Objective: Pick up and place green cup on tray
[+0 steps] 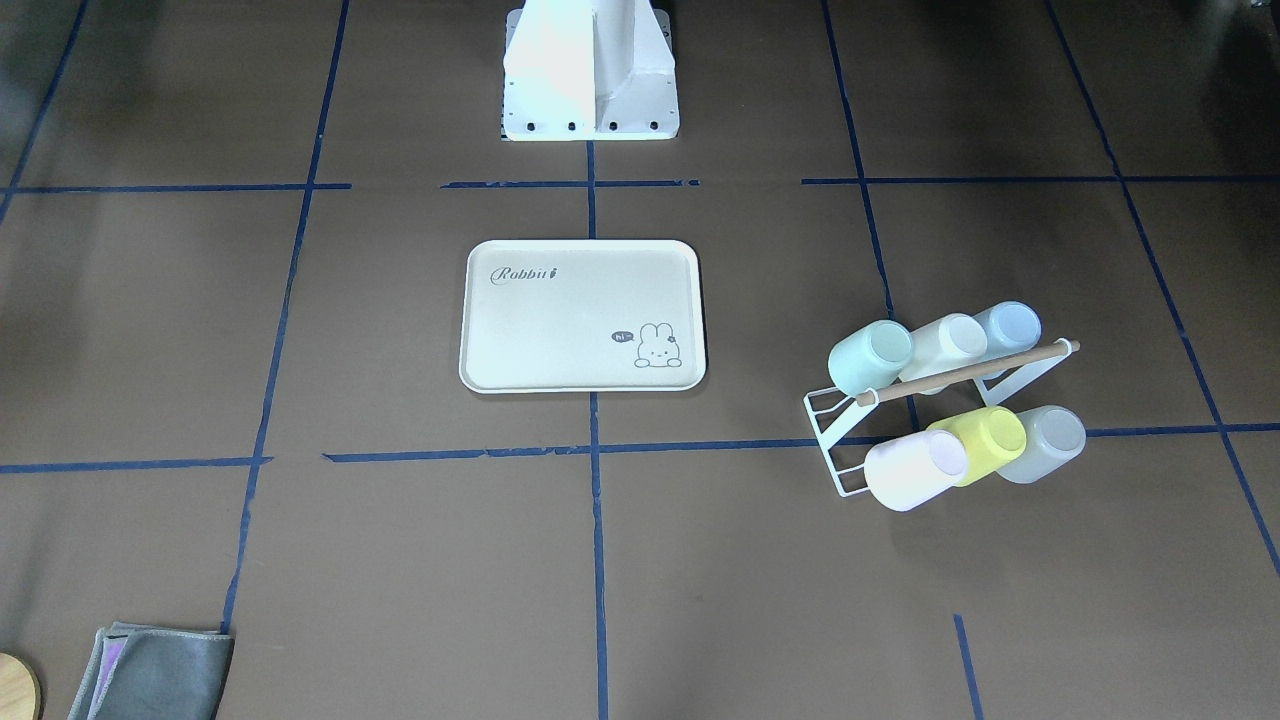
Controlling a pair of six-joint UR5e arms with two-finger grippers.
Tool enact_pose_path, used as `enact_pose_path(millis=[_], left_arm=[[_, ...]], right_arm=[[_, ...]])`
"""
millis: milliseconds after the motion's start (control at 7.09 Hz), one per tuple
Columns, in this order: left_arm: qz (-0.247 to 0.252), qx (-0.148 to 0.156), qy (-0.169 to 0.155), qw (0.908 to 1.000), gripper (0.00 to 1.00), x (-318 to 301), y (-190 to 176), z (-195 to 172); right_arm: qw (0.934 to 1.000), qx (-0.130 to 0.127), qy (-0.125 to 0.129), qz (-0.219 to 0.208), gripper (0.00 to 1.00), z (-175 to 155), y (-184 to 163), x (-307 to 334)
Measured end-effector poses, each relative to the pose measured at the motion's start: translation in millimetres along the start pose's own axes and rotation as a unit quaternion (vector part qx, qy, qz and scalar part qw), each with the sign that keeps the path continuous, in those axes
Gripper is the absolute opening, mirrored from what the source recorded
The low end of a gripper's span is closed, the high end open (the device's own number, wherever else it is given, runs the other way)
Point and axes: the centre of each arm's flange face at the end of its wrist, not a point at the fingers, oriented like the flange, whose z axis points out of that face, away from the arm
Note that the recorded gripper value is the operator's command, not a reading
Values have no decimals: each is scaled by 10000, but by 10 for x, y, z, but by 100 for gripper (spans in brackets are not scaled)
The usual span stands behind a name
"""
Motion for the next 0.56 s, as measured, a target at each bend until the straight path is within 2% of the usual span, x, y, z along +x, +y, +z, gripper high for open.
enact_pose_path(millis=[564], left_arm=[[163, 183, -45, 9997, 100, 72, -199, -112]], right_arm=[[10000, 78, -8, 45, 100, -66, -29, -40]])
